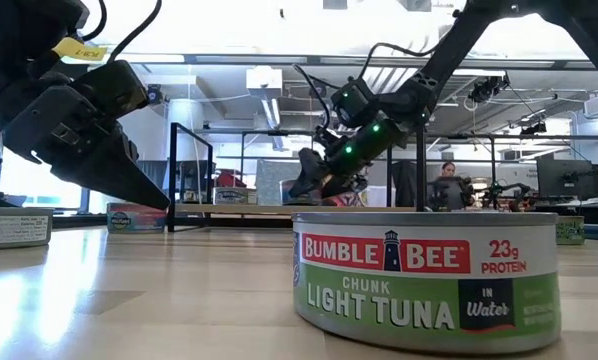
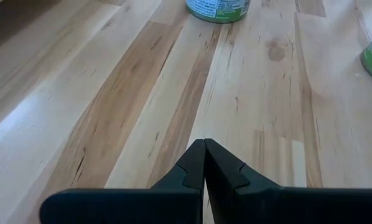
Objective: Stack canned seafood by type on shelf
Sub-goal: Put the center blue tuna can on the shelf
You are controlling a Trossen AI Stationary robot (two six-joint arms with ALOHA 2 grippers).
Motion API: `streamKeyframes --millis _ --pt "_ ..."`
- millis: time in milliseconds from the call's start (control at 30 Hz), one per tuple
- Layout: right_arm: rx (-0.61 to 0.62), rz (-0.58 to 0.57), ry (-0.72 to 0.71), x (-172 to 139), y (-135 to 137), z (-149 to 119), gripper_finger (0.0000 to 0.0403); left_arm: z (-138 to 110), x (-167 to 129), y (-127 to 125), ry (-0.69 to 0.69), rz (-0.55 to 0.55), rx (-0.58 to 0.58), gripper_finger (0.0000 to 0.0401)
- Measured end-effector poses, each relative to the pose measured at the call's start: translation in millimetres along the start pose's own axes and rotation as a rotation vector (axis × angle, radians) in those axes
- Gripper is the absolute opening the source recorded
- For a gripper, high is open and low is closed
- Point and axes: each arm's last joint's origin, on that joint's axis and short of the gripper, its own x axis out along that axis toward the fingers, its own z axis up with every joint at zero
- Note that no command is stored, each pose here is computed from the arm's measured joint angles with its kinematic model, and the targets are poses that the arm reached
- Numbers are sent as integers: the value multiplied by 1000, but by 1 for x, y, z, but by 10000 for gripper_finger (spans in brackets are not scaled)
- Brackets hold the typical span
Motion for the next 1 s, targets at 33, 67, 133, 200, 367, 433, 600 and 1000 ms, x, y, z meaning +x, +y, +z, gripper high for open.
streamKeyframes --millis 33,67,133,200,367,433,600,1000 --pt "-6 20 2 0 1 0 361 0 0 0 0 0 2 0" --pt "-7 42 4 0 1 0 361 0 0 0 0 0 2 0" --pt "-7 70 8 0 1 0 362 0 0 0 0 0 3 0" --pt "-23 70 18 0 1 -1 366 0 0 0 0 0 4 0" --pt "-26 97 32 0 0 -2 393 0 0 0 0 -1 5 0" --pt "-29 84 40 0 0 -3 394 0 0 0 0 0 5 0" --pt "-30 79 36 0 0 -3 394 0 0 0 0 0 5 0" --pt "-57 86 16 -5 0 3 385 0 0 0 1 1 6 0"
